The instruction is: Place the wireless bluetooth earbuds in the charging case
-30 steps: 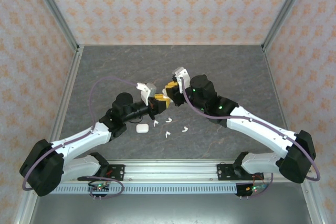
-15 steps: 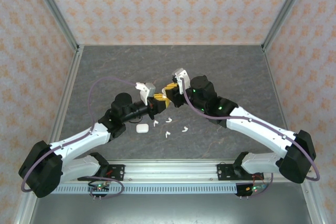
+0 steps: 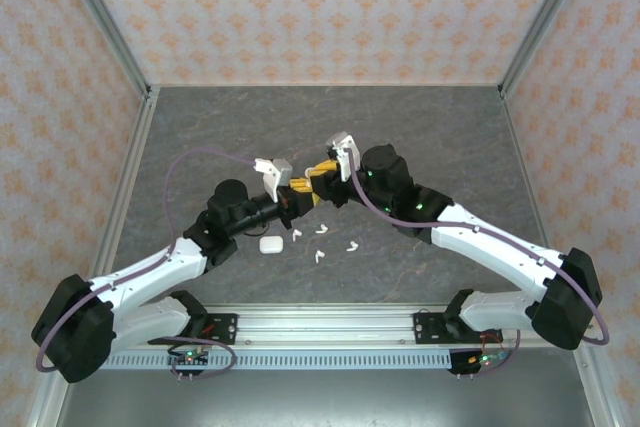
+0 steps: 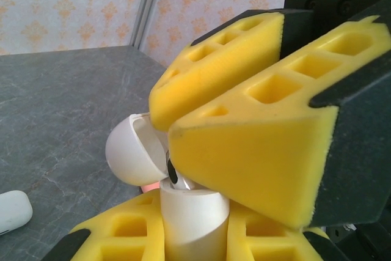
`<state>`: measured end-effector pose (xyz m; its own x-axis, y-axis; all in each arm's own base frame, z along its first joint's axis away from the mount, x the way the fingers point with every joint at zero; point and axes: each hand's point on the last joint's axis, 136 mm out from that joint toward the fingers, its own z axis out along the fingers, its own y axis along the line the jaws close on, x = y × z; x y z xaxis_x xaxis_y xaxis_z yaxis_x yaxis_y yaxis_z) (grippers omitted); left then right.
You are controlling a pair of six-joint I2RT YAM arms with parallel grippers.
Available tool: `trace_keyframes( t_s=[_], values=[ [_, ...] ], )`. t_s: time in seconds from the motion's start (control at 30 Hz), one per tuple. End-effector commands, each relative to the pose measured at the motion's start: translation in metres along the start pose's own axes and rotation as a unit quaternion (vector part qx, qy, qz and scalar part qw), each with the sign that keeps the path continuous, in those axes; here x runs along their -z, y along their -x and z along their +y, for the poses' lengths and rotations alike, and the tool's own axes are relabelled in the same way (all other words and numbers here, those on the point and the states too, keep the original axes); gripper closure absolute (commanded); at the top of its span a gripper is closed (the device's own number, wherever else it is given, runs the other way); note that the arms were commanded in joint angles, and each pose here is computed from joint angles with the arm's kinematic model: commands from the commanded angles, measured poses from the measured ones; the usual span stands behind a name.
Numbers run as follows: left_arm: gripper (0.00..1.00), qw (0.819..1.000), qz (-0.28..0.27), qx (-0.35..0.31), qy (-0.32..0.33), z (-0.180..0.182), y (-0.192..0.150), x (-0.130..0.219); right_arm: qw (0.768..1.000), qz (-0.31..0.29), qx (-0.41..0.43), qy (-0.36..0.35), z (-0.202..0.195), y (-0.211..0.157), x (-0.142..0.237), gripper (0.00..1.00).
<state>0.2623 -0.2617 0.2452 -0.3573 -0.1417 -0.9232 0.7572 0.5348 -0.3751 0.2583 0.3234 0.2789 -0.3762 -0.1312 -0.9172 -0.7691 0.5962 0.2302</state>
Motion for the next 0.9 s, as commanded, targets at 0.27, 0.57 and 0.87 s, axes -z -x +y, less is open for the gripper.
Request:
trace_keyframes(
  t_s=[0.27,0.57,0.87],
  values=[
    [1.00,0.998,-0.050,-0.040,-0.024,-0.015,0.023,0.007,0.998,-0.041,-0.028,0.024,0.014,0.055,0.040,0.45],
    [1.00,0.995,-0.062,-0.063,-0.048,-0.027,0.029,0.014,0.994,-0.020,-0.100,0.037,-0.016,0.046,0.061,0.14],
    [1.00,0.992,-0.072,-0.080,-0.072,-0.040,0.037,0.019,0.978,0.034,-0.138,0.155,0.010,0.024,0.047,0.01]
  ],
)
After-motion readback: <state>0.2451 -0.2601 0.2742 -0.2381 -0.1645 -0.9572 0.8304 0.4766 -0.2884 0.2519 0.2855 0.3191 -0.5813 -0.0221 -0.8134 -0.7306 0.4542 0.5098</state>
